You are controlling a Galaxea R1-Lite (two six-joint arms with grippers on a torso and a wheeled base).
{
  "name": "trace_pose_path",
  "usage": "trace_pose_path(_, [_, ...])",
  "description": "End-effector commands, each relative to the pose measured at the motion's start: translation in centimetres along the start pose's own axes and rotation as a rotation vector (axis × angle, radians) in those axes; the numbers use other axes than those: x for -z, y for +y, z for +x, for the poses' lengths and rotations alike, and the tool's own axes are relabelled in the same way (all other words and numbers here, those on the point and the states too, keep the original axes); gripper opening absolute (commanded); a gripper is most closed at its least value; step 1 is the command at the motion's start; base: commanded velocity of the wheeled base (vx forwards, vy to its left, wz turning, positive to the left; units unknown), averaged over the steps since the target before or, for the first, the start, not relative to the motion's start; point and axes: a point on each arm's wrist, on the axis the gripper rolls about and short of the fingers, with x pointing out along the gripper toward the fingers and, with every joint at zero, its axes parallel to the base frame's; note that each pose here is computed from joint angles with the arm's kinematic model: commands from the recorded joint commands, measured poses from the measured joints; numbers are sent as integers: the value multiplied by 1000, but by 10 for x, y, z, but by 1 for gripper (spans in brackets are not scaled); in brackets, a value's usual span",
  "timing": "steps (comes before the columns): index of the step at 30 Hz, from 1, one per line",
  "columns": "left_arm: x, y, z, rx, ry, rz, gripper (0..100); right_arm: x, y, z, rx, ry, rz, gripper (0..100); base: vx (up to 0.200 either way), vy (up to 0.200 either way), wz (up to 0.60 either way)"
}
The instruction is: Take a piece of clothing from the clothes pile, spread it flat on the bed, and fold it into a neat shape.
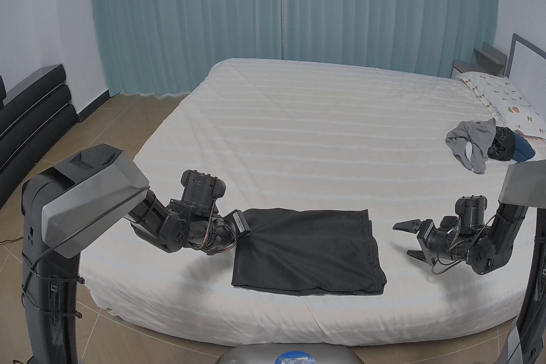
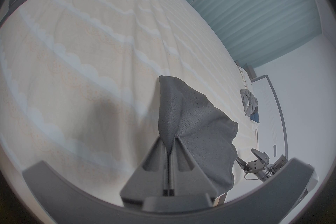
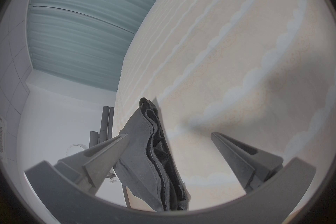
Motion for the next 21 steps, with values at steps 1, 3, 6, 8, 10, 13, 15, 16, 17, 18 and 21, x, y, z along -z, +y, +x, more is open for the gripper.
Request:
trace_pose_path(1, [0, 1, 1, -1, 1, -2, 100, 0, 0, 0, 0, 2, 0, 100, 0, 0, 0])
trace_pose_path(3, [1, 1, 1, -3, 3, -1, 100, 0, 0, 0, -1, 1, -1, 100, 0, 0, 0])
trace_pose_path(6, [1, 1, 0, -2, 2, 0, 100, 1, 1, 1, -4, 4, -2, 100, 0, 0, 0])
trace_pose_path(8, [1, 1, 0, -3, 3, -1, 100, 3, 2, 2, -5, 9, -5, 100, 0, 0, 0])
trace_pose_path(10, [0, 0, 0, -1, 1, 0, 100, 3, 2, 2, -5, 9, -5, 100, 0, 0, 0])
trace_pose_path(13, [0, 0, 0, -1, 1, -2, 100, 3, 2, 2, -5, 10, -7, 100, 0, 0, 0])
trace_pose_path(15, [0, 1, 0, -2, 0, -3, 100, 3, 2, 2, -4, 11, -7, 100, 0, 0, 0])
trace_pose_path(16, [-1, 1, -1, -1, -2, -3, 100, 3, 2, 2, -4, 11, -7, 100, 0, 0, 0])
trace_pose_path(17, [-1, 1, -1, -2, -3, -6, 100, 4, 2, 2, -3, 12, -6, 100, 0, 0, 0])
trace_pose_path(18, [-3, 2, -2, -2, -6, -14, 100, 4, 2, 2, -3, 12, -6, 100, 0, 0, 0])
trace_pose_path(21, [-6, 1, -2, 3, -15, -46, 100, 4, 2, 3, -2, 14, -8, 100, 0, 0, 0])
